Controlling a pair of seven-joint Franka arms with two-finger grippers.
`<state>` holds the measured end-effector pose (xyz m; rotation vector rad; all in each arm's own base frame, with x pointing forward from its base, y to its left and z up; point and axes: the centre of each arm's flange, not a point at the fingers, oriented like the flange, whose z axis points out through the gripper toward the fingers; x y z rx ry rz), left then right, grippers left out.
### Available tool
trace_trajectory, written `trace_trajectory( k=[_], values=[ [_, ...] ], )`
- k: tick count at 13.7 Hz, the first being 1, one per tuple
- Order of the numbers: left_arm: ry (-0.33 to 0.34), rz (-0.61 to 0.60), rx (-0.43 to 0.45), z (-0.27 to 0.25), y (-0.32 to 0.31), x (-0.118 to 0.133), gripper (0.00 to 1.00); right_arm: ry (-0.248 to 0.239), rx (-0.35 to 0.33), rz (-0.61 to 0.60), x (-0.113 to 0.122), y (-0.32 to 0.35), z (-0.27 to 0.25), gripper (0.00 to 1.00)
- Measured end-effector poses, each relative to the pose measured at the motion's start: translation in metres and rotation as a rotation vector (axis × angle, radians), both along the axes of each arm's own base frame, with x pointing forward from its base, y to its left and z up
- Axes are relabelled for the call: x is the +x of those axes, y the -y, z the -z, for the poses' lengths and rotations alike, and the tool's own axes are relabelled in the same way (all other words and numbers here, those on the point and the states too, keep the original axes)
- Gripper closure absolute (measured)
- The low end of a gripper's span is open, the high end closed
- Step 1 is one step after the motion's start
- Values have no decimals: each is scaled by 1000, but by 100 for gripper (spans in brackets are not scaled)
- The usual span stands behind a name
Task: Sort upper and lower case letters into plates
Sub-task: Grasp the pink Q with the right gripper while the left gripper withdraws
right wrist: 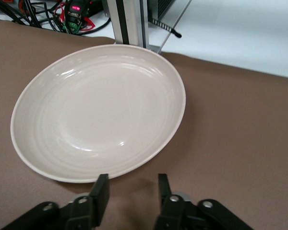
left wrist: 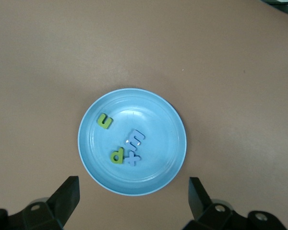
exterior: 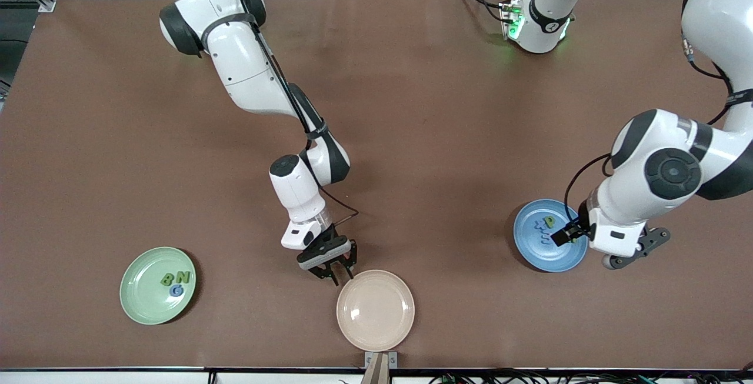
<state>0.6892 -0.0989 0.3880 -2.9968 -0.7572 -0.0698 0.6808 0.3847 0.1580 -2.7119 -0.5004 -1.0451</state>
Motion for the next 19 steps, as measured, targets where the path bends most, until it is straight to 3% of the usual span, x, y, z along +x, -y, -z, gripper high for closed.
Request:
trace_trajectory(
  k=[1, 2, 8, 10, 13, 14, 19],
  values=[
    [-9, -5, -3, 0, -6, 0, 0, -30, 2, 5, -1, -4, -1, 34],
    [-19, -4, -2, 1, -9, -1, 0, -59, 0, 5, -2, -7, -4, 30],
    [-75, -2, -45, 13, 3, -8, 0, -171, -35, -1, -2, -8, -13, 23],
    [-88, 8, -54, 18, 11, -10, 0, -193, -53, 3, -6, -2, -1, 20],
    [-103, 20, -56, 25, 17, -13, 0, -186, -60, 0, -9, -2, 2, 21],
    [-105, 22, -56, 26, 18, -14, 0, -185, -61, 1, -8, -1, 2, 24],
    [-118, 43, -74, 0, 27, -21, 0, -187, -65, 4, -9, 0, -2, 73]
  ],
)
